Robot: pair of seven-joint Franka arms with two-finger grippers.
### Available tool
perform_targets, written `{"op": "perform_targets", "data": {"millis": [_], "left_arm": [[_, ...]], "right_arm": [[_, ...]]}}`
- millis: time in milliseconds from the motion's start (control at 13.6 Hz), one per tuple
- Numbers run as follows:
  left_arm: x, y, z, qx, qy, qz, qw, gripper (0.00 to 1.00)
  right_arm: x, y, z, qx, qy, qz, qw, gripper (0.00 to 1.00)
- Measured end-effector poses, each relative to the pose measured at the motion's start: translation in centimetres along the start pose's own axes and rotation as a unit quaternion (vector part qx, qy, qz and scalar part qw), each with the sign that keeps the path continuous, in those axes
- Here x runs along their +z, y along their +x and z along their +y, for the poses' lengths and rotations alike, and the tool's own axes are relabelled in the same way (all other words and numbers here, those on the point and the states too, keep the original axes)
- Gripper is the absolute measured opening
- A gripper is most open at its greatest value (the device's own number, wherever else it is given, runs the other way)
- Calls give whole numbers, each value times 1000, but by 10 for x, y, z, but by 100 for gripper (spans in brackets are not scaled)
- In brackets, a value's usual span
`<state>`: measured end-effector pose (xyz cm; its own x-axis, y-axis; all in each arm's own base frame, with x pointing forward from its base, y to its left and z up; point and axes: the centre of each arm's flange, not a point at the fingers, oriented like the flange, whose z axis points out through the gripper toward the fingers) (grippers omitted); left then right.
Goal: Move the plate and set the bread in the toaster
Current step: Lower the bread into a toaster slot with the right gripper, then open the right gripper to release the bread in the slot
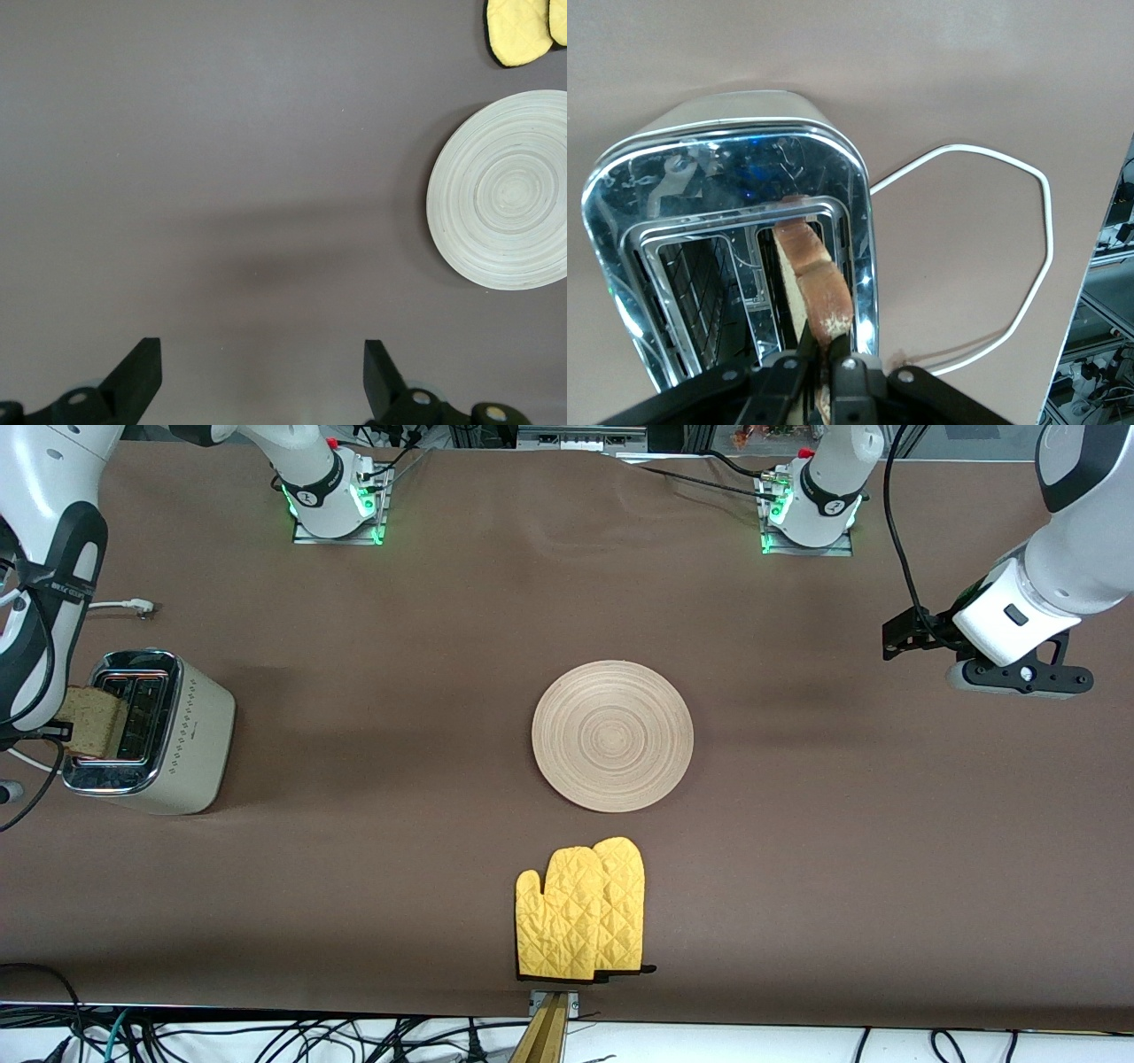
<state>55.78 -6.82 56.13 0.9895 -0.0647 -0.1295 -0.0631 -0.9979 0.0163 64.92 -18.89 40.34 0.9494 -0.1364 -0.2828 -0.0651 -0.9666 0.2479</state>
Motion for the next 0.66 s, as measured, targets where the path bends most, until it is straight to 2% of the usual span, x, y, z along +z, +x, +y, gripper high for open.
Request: {"op": "perform_targets", "data": {"millis": [221, 295, 590, 664], "left_arm": [[0, 0, 0, 0, 0, 0, 1000, 100], [0, 0, 0, 0, 0, 0, 1000, 100], [0, 0, 0, 0, 0, 0, 1000, 100], [0, 0, 0, 0, 0, 0, 1000, 100]], "right_arm": [[12, 6, -1, 4, 9, -3, 1000, 7], [15, 6, 2, 7, 9, -3, 1000, 12], [16, 7, 6, 8, 11, 2, 1000, 54], [15, 8, 6, 4, 11, 3, 1000, 60]]}}
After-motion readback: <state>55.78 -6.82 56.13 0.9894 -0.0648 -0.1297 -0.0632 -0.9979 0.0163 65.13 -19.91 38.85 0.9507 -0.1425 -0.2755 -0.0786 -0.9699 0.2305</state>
